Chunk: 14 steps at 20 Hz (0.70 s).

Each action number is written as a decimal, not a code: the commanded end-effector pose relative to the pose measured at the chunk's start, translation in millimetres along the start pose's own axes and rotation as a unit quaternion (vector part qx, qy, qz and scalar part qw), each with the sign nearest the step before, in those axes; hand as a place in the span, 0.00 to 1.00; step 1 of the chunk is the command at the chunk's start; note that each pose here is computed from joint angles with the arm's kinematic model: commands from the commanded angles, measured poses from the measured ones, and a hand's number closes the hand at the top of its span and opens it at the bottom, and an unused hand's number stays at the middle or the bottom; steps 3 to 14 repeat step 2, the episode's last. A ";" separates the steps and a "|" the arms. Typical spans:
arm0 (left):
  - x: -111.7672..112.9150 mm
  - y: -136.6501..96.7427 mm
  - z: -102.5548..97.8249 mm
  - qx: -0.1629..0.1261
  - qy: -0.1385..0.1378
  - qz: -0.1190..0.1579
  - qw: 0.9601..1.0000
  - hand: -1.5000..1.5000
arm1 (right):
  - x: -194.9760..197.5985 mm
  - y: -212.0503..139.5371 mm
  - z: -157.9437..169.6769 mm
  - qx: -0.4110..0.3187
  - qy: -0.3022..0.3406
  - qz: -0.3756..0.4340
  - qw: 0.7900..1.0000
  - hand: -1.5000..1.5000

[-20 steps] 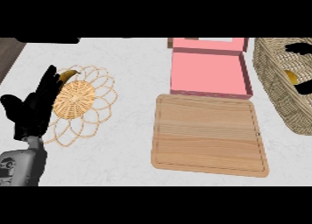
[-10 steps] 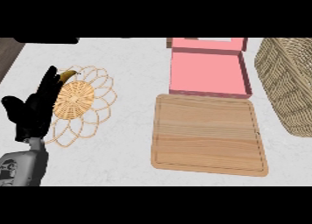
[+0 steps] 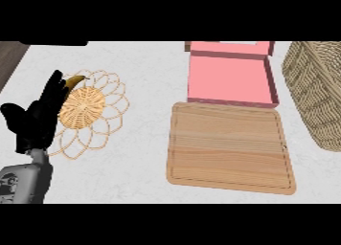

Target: Pick the lemon from the cutting board and place it in the basket

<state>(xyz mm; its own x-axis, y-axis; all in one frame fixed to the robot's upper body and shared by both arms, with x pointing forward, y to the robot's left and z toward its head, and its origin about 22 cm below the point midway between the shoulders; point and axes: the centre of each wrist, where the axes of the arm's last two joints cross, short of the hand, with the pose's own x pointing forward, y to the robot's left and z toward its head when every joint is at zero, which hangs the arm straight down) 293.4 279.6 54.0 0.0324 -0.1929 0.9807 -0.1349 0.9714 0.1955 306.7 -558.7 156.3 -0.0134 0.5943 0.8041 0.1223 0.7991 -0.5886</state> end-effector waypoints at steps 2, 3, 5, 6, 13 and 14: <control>-1.2 6.0 1.0 -0.004 -0.003 -0.003 1.000 0.50 | -14.5 -24.0 30.6 0.000 -0.017 -0.031 0.999 0.00; -1.2 6.0 1.0 -0.004 -0.003 -0.003 1.000 0.50 | -14.5 -24.0 30.6 0.000 -0.017 -0.031 0.999 0.00; -1.2 6.0 1.0 -0.004 -0.003 -0.003 1.000 0.50 | -14.5 -24.0 30.6 0.000 -0.017 -0.031 0.999 0.00; -1.2 6.0 1.0 -0.004 -0.003 -0.003 1.000 0.50 | -14.5 -24.0 30.6 0.000 -0.017 -0.031 0.999 0.00; -1.2 6.0 1.0 -0.004 -0.003 -0.003 1.000 0.50 | -14.5 -24.0 30.6 0.000 -0.017 -0.031 0.999 0.00; -1.2 6.0 1.0 -0.004 -0.003 -0.003 1.000 0.50 | -14.5 -24.0 30.6 0.000 -0.017 -0.031 0.999 0.00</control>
